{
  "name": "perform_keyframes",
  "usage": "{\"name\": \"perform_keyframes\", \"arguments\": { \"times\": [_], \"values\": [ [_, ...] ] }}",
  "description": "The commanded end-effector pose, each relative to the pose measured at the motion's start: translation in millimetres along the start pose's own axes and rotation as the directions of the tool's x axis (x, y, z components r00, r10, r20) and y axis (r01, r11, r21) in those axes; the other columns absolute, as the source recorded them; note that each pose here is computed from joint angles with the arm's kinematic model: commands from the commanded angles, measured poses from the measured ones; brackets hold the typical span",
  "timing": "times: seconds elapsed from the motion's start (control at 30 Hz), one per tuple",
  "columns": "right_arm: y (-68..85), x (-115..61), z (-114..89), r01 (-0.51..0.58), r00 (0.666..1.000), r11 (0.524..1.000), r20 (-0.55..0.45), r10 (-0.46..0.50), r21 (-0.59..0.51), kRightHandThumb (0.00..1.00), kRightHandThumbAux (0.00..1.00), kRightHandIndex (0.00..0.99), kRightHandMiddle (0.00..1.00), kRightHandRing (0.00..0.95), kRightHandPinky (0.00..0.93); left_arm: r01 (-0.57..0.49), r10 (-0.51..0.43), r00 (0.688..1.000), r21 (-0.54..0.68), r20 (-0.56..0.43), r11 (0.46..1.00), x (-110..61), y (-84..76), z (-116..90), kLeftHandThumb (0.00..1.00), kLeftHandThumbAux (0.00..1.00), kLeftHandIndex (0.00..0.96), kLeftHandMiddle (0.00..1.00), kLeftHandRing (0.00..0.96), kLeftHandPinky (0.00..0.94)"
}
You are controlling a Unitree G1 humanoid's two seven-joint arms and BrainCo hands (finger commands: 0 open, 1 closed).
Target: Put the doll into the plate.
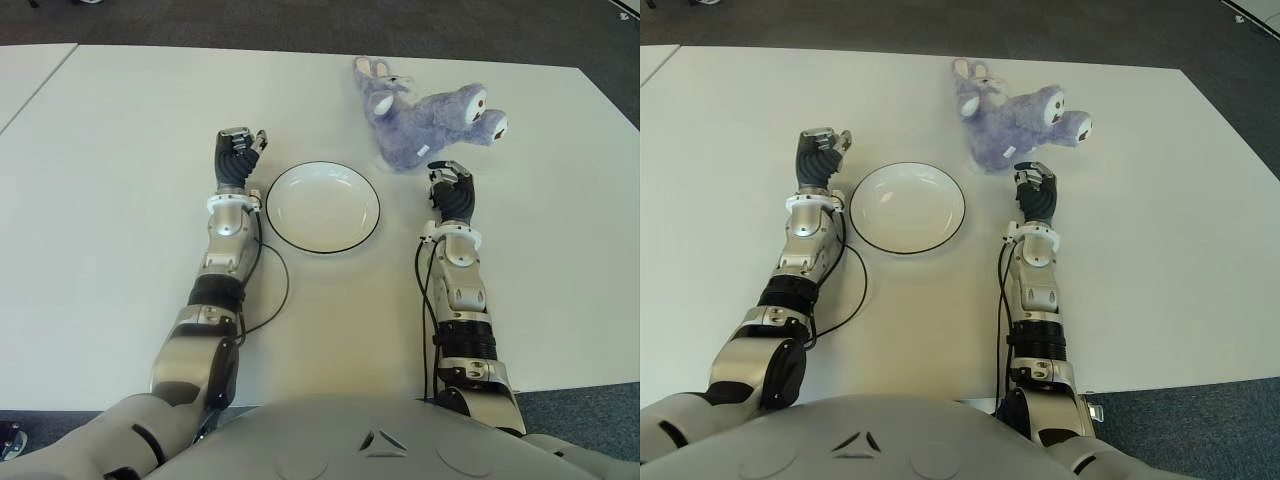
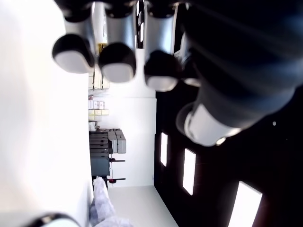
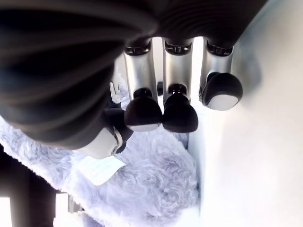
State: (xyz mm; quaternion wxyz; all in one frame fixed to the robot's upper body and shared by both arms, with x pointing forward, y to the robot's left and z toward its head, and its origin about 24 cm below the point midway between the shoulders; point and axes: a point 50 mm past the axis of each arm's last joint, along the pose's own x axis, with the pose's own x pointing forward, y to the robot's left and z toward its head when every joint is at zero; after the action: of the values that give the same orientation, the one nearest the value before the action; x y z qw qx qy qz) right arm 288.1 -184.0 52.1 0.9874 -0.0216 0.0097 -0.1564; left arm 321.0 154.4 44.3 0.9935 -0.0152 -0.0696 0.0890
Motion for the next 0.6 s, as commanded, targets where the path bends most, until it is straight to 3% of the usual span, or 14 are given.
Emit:
{"name": "perform_keyframes", "arguments": {
  "times": [0.03,0.3,0.6],
  "values": [
    [-8.9,-11.0,-20.8,0.023,0.997,1.000,-0.079,-0.024,-0.013,0.724,0.710,0.441,0.883,0.880,0.893,-0.037,0.039,0.986,0.018,-0.163,0.999,-31.4,5.0,-40.5,0.489,0.788,0.844,0.898,0.900,0.897],
    [-8.9,-10.3,-6.1,0.036,0.999,0.999,-0.034,-0.037,-0.016,0.722,0.711,0.441,0.878,0.876,0.879,-0.043,0.046,0.985,0.023,-0.164,0.999,-32.2,3.7,-40.7,0.506,0.783,0.849,0.900,0.903,0.892],
    [-11.6,-11.9,22.9,0.047,0.995,0.997,0.093,-0.042,-0.058,0.722,0.710,0.442,0.876,0.874,0.879,-0.042,0.046,0.985,0.024,-0.165,0.999,-32.1,3.4,-41.5,0.495,0.788,0.850,0.900,0.903,0.894]
  ]
}}
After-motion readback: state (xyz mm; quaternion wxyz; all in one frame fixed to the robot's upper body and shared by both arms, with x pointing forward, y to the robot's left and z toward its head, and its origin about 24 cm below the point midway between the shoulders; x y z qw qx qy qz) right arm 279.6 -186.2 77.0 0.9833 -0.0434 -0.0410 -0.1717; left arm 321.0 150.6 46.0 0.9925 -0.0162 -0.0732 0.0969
